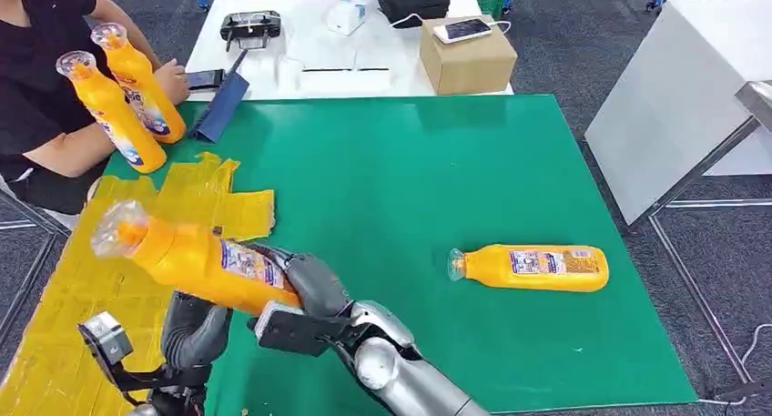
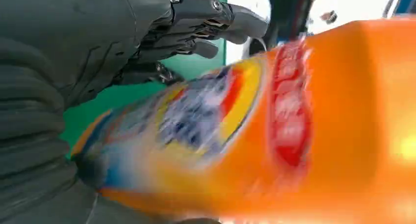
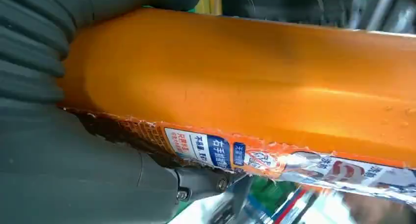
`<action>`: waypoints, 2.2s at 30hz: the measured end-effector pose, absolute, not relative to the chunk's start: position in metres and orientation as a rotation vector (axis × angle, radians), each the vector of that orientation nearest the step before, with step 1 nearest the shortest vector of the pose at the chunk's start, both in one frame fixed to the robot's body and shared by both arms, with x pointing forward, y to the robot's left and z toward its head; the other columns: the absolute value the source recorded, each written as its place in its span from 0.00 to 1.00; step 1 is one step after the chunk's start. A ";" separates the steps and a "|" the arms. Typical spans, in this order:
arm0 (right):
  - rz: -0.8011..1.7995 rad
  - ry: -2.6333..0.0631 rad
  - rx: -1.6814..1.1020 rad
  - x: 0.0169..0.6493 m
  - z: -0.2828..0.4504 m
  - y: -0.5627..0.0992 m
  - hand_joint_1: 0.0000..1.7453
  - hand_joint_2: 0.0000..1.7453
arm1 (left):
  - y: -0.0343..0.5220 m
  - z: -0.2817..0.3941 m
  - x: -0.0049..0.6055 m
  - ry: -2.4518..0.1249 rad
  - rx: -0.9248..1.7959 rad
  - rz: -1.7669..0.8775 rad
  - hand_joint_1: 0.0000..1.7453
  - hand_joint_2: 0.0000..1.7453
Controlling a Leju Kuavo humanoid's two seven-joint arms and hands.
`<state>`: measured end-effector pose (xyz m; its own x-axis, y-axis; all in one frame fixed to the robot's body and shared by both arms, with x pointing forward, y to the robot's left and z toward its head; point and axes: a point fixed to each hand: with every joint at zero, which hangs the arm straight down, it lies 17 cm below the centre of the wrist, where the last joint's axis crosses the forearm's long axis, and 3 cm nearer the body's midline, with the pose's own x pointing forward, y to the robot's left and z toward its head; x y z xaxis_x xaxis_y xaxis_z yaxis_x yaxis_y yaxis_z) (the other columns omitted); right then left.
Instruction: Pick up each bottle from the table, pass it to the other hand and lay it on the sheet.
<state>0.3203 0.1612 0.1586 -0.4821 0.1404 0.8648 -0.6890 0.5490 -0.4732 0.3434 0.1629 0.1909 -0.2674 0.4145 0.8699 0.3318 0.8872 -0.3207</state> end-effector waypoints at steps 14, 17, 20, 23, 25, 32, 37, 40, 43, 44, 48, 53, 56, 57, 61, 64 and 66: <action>1.164 -1.788 0.480 0.302 0.145 0.175 1.00 1.00 | 0.173 0.184 0.343 -1.887 -0.475 0.087 0.00 1.00; 1.200 -1.779 0.486 0.294 0.139 0.179 1.00 1.00 | 0.178 0.188 0.346 -1.930 -0.374 0.056 0.00 1.00; 1.222 -1.774 0.488 0.290 0.135 0.181 1.00 1.00 | 0.184 0.187 0.348 -1.940 -0.322 0.058 1.00 1.00; 1.240 -1.770 0.487 0.289 0.133 0.182 1.00 1.00 | 0.188 0.188 0.349 -1.943 -0.312 0.070 1.00 1.00; 1.248 -1.770 0.486 0.289 0.132 0.183 1.00 1.00 | 0.189 0.189 0.349 -1.947 -0.319 0.084 1.00 1.00; 1.260 -1.772 0.487 0.287 0.132 0.184 1.00 1.00 | 0.193 0.190 0.349 -1.953 -0.327 0.107 1.00 1.00; 1.254 -1.774 0.479 0.288 0.130 0.183 1.00 1.00 | 0.194 0.191 0.348 -1.959 -0.334 0.121 1.00 1.00; 1.243 -1.773 0.458 0.289 0.127 0.180 0.00 1.00 | 0.195 0.192 0.348 -1.962 -0.338 0.121 1.00 1.00; 1.234 -1.796 0.381 0.292 0.122 0.173 0.00 1.00 | 0.196 0.193 0.348 -1.984 -0.283 0.092 1.00 1.00; 1.230 -1.804 0.337 0.294 0.119 0.168 0.00 1.00 | 0.199 0.196 0.349 -2.005 -0.227 0.072 1.00 1.00; 1.204 -1.811 0.258 0.296 0.112 0.150 0.00 0.00 | 0.211 0.211 0.349 -2.070 -0.110 0.042 1.00 1.00; 1.119 -1.809 0.209 0.304 0.112 0.127 0.00 0.00 | 0.225 0.223 0.353 -2.126 0.156 -0.064 1.00 1.00; 1.035 -1.813 0.175 0.319 0.118 0.097 0.00 0.00 | 0.243 0.222 0.361 -2.097 0.499 -0.228 1.00 1.00; 1.007 -1.825 0.158 0.329 0.123 0.081 0.00 0.00 | 0.251 0.218 0.364 -2.061 0.653 -0.322 1.00 1.00; 0.921 -1.871 0.134 0.354 0.141 0.019 0.00 0.00 | 0.284 0.181 0.382 -1.818 1.115 -0.669 1.00 1.00; 0.869 -1.898 0.111 0.371 0.152 -0.020 0.00 0.00 | 0.304 0.127 0.387 -1.628 1.158 -0.843 1.00 1.00; 0.855 -1.917 0.109 0.375 0.160 -0.036 0.00 0.00 | 0.320 0.097 0.394 -1.496 1.227 -0.963 1.00 1.00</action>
<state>0.3748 -0.0358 0.1602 -0.5026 0.2795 0.8181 -0.4220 0.7466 -0.5144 0.3941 0.3197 0.0968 -0.0548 -0.9819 0.1815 -0.2416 0.1894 0.9517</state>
